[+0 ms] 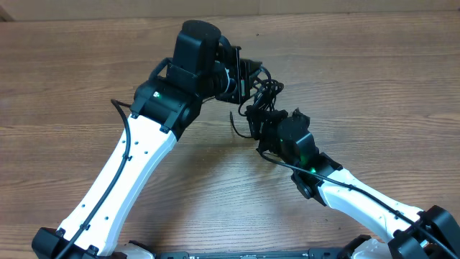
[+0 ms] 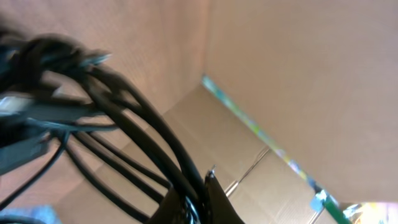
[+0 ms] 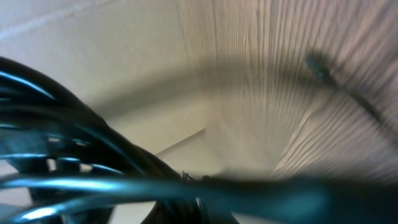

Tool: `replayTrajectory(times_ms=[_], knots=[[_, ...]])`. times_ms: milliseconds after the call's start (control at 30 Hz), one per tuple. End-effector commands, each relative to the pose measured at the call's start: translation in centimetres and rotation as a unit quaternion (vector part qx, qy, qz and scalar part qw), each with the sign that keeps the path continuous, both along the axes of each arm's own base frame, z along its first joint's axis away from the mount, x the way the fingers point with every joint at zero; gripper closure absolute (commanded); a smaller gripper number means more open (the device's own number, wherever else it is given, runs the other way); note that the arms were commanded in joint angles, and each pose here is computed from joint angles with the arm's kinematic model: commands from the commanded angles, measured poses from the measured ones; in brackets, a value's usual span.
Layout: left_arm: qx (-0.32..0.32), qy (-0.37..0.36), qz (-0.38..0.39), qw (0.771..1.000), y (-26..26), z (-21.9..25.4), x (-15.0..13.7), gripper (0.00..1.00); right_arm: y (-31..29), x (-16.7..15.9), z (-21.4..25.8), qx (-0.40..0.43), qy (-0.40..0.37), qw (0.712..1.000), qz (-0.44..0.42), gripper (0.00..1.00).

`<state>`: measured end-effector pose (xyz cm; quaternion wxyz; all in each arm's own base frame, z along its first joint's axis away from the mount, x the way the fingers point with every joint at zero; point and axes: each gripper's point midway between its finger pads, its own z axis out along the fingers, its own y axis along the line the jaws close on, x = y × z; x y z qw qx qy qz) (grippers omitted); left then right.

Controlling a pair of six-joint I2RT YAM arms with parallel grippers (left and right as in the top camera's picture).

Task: Untangle cables
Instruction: 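Pull the grippers apart to stretch the cables between them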

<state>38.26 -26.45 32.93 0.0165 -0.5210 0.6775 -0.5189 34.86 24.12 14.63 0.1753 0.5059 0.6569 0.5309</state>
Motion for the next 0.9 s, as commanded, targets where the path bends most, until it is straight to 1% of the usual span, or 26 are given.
replayTrajectory(times_ms=[0,33,133,200,233,267,300,400,500,533,600,633,667,733,767,800,867], knots=[[0.042,-0.149,-0.001,0.988,3.3,4.6,2.6,0.96,-0.2,-0.7,-1.7,-0.170,-0.070,0.980,0.081,0.96],[0.066,-0.195,-0.007,0.979,4.7,5.4,3.6,0.96,-0.5,-1.1,-2.6,-0.204,-0.068,0.972,0.098,0.96],[0.125,-0.291,-0.037,0.948,8.0,6.8,5.0,0.96,-1.6,-2.0,-4.7,-0.270,-0.054,0.953,0.131,0.96],[0.162,-0.349,-0.068,0.921,10.5,7.3,5.4,0.96,-2.3,-2.4,-5.5,-0.310,-0.055,0.937,0.153,0.96],[0.172,-0.367,-0.082,0.910,11.4,7.5,5.4,0.96,-2.6,-2.3,-5.6,-0.327,-0.063,0.929,0.162,0.96],[0.185,-0.393,-0.104,0.895,12.3,7.6,5.2,0.96,-2.9,-2.2,-5.4,-0.342,-0.073,0.921,0.169,0.96],[0.199,-0.420,-0.124,0.877,13.1,7.8,5.0,0.96,-3.1,-2.1,-5.2,-0.354,-0.083,0.915,0.175,0.96],[0.232,-0.503,-0.191,0.810,14.7,8.1,3.7,0.96,-4.2,-1.8,-4.4,-0.389,-0.110,0.896,0.185,0.96],[0.235,-0.572,-0.259,0.741,14.7,8.0,1.5,0.96,-5.7,-1.0,-3.4,-0.430,-0.140,0.872,0.187,0.96],[0.231,-0.590,-0.277,0.722,14.6,7.8,0.7,0.96,-6.5,-0.7,-3.0,-0.437,-0.141,0.870,0.179,0.96],[0.229,-0.613,-0.304,0.692,14.5,7.2,-0.5,0.96,-8.1,-0.2,-2.0,-0.436,-0.142,0.875,0.157,0.96],[0.235,-0.614,-0.309,0.687,14.5,6.8,-0.6,0.96,-8.4,0.0,-1.3,-0.428,-0.149,0.878,0.152,0.96],[0.245,-0.609,-0.313,0.687,14.6,6.2,-0.6,0.96,-8.5,0.1,-0.2,-0.413,-0.163,0.883,0.152,0.96],[0.273,-0.585,-0.319,0.694,14.9,4.6,-0.4,0.96,-7.4,-0.3,2.8,-0.359,-0.220,0.890,0.177,0.96],[0.283,-0.570,-0.324,0.700,14.8,3.8,-0.4,0.96,-6.4,-0.9,4.8,-0.323,-0.261,0.887,0.201,0.96],[0.287,-0.560,-0.331,0.703,14.5,3.2,-0.5,0.96,-5.4,-1.8,7.0,-0.288,-0.306,0.879,0.227,0.96],[0.285,-0.558,-0.347,0.698,13.7,2.7,-1.1,0.96,-4.6,-3.0,9.7,-0.254,-0.363,0.861,0.251,0.96]])
